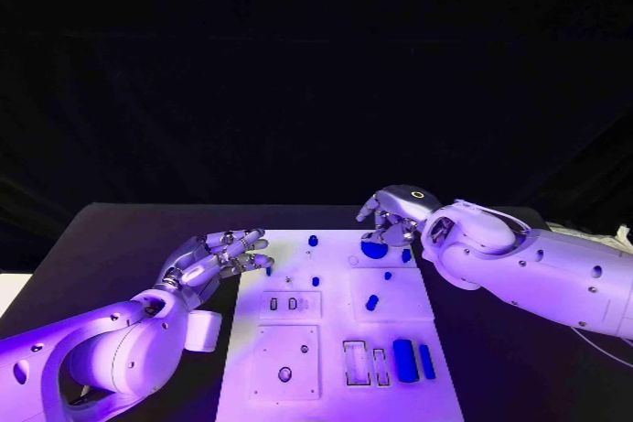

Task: Assemble the parts on the task board

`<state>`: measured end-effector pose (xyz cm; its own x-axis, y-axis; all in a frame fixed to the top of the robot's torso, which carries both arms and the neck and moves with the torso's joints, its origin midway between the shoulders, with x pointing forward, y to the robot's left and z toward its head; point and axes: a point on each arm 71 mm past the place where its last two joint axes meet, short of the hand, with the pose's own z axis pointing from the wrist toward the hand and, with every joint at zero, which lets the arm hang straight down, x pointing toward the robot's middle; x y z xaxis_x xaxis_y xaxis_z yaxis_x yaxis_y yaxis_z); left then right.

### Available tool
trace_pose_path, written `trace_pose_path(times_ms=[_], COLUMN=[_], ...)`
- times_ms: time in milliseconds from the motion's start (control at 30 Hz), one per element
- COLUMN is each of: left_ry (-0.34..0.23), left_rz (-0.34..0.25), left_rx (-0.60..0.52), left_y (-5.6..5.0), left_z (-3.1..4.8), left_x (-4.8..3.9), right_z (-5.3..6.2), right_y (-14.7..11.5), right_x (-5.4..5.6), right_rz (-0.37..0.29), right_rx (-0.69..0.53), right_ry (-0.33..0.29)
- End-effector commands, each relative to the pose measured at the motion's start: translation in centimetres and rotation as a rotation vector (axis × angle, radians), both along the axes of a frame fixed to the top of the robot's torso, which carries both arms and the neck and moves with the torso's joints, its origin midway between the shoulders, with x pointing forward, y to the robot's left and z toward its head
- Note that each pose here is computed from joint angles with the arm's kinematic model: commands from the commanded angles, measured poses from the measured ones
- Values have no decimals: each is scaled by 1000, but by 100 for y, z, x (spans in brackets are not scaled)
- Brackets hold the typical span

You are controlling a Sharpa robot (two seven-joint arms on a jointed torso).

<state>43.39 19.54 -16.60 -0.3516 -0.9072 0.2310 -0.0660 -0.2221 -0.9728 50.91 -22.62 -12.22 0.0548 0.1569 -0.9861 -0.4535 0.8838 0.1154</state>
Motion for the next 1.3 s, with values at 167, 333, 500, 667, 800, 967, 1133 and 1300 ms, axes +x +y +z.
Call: trace_pose_path(times_ms=[167,333,500,667,800,967,1133,1300], left_ry=[-7,-6,-6,-6,-5,-4,-3,-2], left_rz=[-15,-15,-15,-17,-17,-16,-17,-18], left_rx=[-11,-11,-11,-12,-11,-10,-10,-10], left_y=[-20,-22,-25,-30,-28,-28,-31,-32], left_z=[4,1,-1,-2,-3,-5,-6,-7], left_x=[21,27,28,28,31,32,30,31], right_z=[-82,-122,-174,-235,-289,-323,-344,-361], right_y=[-292,-342,-326,-277,-220,-179,-159,-149], right_x=[4,31,92,126,135,144,157,178], right_rz=[-155,-180,-190,-181,-166,-155,-150,-151], right_rx=[91,78,62,26,-11,-30,-42,-46], right_ry=[205,240,256,252,236,229,225,225])
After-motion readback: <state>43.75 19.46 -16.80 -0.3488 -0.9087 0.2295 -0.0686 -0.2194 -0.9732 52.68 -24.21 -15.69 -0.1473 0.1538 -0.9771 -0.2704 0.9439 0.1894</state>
